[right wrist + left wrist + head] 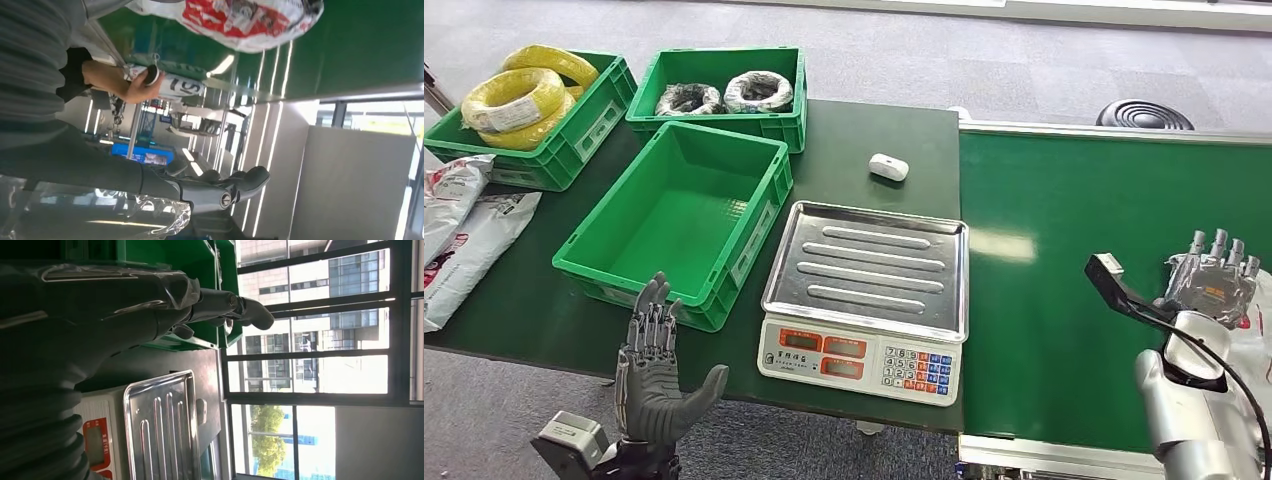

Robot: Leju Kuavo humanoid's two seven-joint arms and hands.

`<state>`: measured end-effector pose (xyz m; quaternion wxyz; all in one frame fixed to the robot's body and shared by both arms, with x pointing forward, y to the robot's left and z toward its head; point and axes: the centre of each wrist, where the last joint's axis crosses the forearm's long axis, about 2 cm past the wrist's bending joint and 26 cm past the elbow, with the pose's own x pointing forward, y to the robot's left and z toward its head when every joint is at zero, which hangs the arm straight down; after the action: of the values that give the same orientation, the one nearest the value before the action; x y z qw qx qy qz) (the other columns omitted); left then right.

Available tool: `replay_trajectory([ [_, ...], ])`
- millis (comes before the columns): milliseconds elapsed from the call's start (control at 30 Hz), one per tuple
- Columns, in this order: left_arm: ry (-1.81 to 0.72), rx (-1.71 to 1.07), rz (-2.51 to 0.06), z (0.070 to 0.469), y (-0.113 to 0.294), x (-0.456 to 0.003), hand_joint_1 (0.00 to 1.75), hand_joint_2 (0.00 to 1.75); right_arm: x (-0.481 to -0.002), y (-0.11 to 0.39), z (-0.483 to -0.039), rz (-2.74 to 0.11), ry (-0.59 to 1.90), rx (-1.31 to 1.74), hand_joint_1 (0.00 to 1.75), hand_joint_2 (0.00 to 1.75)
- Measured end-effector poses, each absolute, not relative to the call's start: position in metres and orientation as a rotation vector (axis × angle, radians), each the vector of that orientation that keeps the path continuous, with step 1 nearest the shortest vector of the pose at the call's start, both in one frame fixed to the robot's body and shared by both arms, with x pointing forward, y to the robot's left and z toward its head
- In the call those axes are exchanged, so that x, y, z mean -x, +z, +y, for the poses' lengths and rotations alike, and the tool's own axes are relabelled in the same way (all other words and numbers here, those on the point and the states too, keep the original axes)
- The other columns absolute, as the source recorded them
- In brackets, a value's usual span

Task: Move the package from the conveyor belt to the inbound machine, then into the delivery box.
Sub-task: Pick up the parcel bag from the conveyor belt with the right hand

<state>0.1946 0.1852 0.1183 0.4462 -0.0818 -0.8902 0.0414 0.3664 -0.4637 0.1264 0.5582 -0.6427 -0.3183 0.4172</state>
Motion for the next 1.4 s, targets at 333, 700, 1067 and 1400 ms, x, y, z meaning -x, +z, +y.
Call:
replay_trajectory([
  [333, 0.105, 0.164, -2.207, 0.193, 0.117, -0.198, 0.00, 1.75, -0.380, 0.114, -0.465, -0.601, 1.010, 1.288, 0.00, 1.75],
  [700, 0.101, 0.160, -2.209, 0.197, 0.116, -0.203, 0.00, 1.75, -0.386, 0.116, -0.466, -0.534, 0.891, 0.995, 0.00, 1.75],
  [1067, 0.109, 0.107, -2.198, 0.201, 0.113, -0.201, 0.00, 1.75, -0.391, 0.111, -0.444, -0.642, 0.809, 1.003, 0.00, 1.75],
  [1400, 0.135, 0.068, -2.179, 0.202, 0.110, -0.189, 0.00, 1.75, -0.395, 0.115, -0.422, -0.764, 0.661, 1.421, 0.00, 1.75],
])
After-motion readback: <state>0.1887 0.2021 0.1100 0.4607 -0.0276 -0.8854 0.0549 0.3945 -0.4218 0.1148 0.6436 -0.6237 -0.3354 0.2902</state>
